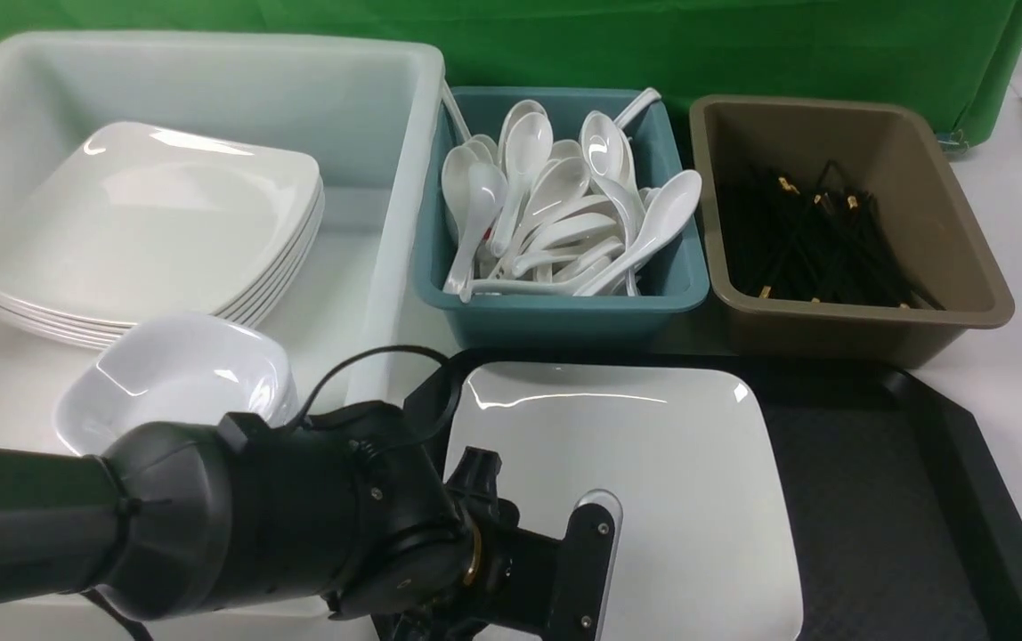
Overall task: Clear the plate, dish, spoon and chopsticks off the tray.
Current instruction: Use the left arm to grab a plate from the dinner plate
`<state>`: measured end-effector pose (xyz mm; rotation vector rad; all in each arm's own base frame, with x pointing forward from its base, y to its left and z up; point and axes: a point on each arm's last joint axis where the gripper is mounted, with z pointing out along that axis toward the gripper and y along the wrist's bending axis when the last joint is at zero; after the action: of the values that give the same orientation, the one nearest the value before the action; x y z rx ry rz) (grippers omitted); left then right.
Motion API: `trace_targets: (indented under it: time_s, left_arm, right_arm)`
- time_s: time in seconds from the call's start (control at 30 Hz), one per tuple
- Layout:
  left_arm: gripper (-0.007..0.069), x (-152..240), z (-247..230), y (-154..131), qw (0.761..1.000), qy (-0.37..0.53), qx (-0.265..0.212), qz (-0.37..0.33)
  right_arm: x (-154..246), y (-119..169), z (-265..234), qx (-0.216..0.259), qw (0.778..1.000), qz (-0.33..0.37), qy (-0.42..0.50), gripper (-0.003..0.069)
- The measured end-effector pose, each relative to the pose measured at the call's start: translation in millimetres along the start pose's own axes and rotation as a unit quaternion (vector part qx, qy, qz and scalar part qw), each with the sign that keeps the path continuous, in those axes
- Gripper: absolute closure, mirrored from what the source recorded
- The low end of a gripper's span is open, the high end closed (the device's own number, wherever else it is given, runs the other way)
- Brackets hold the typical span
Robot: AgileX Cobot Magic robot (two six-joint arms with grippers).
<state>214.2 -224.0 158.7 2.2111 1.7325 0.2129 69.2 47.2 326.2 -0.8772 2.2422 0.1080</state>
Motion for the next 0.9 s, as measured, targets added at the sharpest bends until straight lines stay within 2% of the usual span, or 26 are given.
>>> trace_targets:
  time_s: [0.3, 0.37, 0.53, 0.77, 0.9]
  left_arm:
    - [0.0131, 0.4, 5.7, 2.3, 1.0, 0.003, 0.004, -0.016]
    - [0.0164, 0.8, 6.0, 1.7, 0.999, 0.005, 0.007, -0.037]
    - [0.0323, -2.8, 7.3, 3.0, 0.998, -0.007, 0.004, -0.058]
    - [0.0328, -10.3, -3.7, -0.9, 0.998, -0.021, 0.007, -0.059]
    - [0.0411, -18.3, -25.7, -9.9, 0.997, -0.039, 0.009, -0.064]
  right_arm:
    - [0.0, 0.0, 0.0, 0.001, 1.0, -0.009, 0.0, 0.0516]
    - [0.1, 0.0, 0.0, 0.0, 1.0, -0.01, 0.001, 0.0516]
    - [0.2, 0.1, 0.0, 0.0, 1.0, -0.01, 0.001, 0.0516]
    - [0.2, 0.1, 0.0, 0.0, 1.0, -0.01, 0.001, 0.0516]
    - [0.2, 0.1, 0.0, 0.0, 1.0, -0.01, 0.001, 0.0516]
